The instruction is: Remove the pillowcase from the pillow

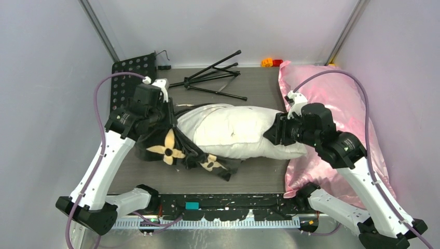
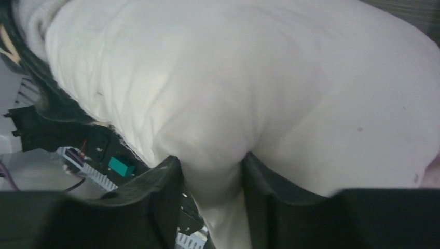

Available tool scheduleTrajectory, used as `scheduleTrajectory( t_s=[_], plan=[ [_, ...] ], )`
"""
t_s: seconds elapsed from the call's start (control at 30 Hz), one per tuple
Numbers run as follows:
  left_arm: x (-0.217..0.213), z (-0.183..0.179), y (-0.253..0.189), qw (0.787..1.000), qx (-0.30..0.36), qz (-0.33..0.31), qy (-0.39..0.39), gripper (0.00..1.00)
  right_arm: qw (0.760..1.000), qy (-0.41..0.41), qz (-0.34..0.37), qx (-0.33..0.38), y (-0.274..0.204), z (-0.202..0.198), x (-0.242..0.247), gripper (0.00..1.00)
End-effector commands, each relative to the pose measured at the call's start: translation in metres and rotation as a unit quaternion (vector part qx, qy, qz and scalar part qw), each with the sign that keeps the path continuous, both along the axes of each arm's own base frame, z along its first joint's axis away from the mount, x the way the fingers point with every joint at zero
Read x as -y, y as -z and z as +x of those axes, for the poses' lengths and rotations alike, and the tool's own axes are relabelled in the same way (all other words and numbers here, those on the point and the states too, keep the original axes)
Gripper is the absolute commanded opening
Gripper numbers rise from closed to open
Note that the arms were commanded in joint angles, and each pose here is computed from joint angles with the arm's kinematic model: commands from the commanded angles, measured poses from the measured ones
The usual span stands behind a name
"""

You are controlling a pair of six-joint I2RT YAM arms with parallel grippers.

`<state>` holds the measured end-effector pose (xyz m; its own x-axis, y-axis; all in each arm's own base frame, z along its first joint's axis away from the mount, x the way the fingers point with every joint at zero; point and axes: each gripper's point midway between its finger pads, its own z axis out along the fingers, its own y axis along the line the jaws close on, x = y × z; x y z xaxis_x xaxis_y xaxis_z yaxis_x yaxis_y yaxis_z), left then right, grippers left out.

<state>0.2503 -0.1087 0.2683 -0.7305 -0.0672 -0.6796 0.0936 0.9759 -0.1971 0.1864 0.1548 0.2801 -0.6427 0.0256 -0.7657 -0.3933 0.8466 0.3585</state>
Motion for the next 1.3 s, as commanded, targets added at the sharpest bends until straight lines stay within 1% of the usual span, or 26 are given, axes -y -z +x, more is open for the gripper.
scheduleTrajectory(
  t_s=[0.0,0.03,0.07,0.13,0.27,0.33,0.4,0.47,0.53,0.63,0.73,0.8,0.9,1.0,1.03,1.07,1.1,1.13,1.17,1.2,1.23,1.27],
  plan=[
    [0.041,-0.015,-0.022,0.990,0.014,-0.100,0.095,0.41,0.996,-0.039,0.073,0.032,-0.055,-0.005,-0.021,0.66],
    [0.042,-0.018,-0.025,0.990,0.011,-0.103,0.099,0.48,0.996,-0.031,0.073,0.033,-0.058,-0.004,-0.019,0.74],
    [0.041,-0.020,-0.028,0.990,0.010,-0.102,0.101,0.53,0.997,-0.022,0.072,0.035,-0.061,-0.002,-0.017,0.79],
    [0.037,-0.023,-0.045,0.990,0.023,-0.098,0.096,0.62,0.997,-0.001,0.073,0.040,-0.069,0.001,-0.012,0.86],
    [0.030,-0.022,-0.082,0.989,0.066,-0.097,0.085,0.79,0.995,0.040,0.074,0.052,-0.082,0.009,-0.002,0.88],
    [0.031,-0.022,-0.095,0.988,0.079,-0.100,0.086,0.88,0.994,0.067,0.069,0.056,-0.083,0.014,0.006,0.92],
    [0.034,-0.021,-0.100,0.988,0.078,-0.100,0.088,0.91,0.992,0.104,0.051,0.053,-0.076,0.020,0.017,0.94],
    [0.038,-0.021,-0.095,0.989,0.066,-0.095,0.093,0.92,0.991,0.129,0.023,0.031,-0.059,0.024,0.025,0.96],
    [0.042,-0.022,-0.077,0.992,0.037,-0.070,0.094,0.95,0.988,0.152,-0.016,-0.016,-0.029,0.025,0.031,0.96],
    [0.039,-0.025,-0.035,0.996,-0.024,-0.014,0.082,0.97,0.977,0.175,-0.081,-0.094,0.022,0.017,0.043,0.96],
    [0.039,-0.033,0.015,0.993,-0.093,-0.003,0.068,1.00,0.966,0.188,-0.115,-0.138,0.061,0.005,0.053,0.96],
    [0.052,-0.042,0.046,0.988,-0.130,-0.030,0.082,1.00,0.960,0.196,-0.122,-0.159,0.087,-0.003,0.056,0.96],
    [0.063,-0.048,0.094,0.980,-0.175,-0.054,0.078,1.00,0.958,0.192,-0.106,-0.184,0.120,-0.005,0.047,0.96],
    [0.069,-0.045,0.129,0.976,-0.202,-0.054,0.066,0.99,0.962,0.184,-0.065,-0.190,0.128,0.008,0.025,0.95],
    [0.069,-0.042,0.135,0.976,-0.203,-0.051,0.062,0.97,0.964,0.183,-0.048,-0.185,0.126,0.017,0.017,0.90],
    [0.069,-0.039,0.140,0.977,-0.200,-0.050,0.059,0.91,0.967,0.180,-0.029,-0.179,0.123,0.026,0.007,0.82],
    [0.070,-0.035,0.142,0.978,-0.195,-0.051,0.058,0.81,0.970,0.175,-0.007,-0.168,0.118,0.036,-0.003,0.73],
    [0.072,-0.031,0.142,0.979,-0.186,-0.054,0.057,0.70,0.973,0.170,0.015,-0.158,0.112,0.047,-0.014,0.60],
    [0.073,-0.027,0.142,0.981,-0.178,-0.056,0.057,0.55,0.975,0.164,0.035,-0.147,0.106,0.057,-0.023,0.39],
    [0.074,-0.023,0.141,0.983,-0.168,-0.058,0.054,0.40,0.978,0.140,0.059,-0.146,0.099,0.062,-0.038,0.22],
    [0.074,-0.018,0.140,0.984,-0.159,-0.058,0.051,0.27,0.979,0.128,0.073,-0.143,0.095,0.069,-0.048,0.07],
    [0.073,-0.014,0.138,0.986,-0.150,-0.055,0.046,0.15,0.979,0.116,0.077,-0.146,0.094,0.077,-0.058,0.01]
  ],
)
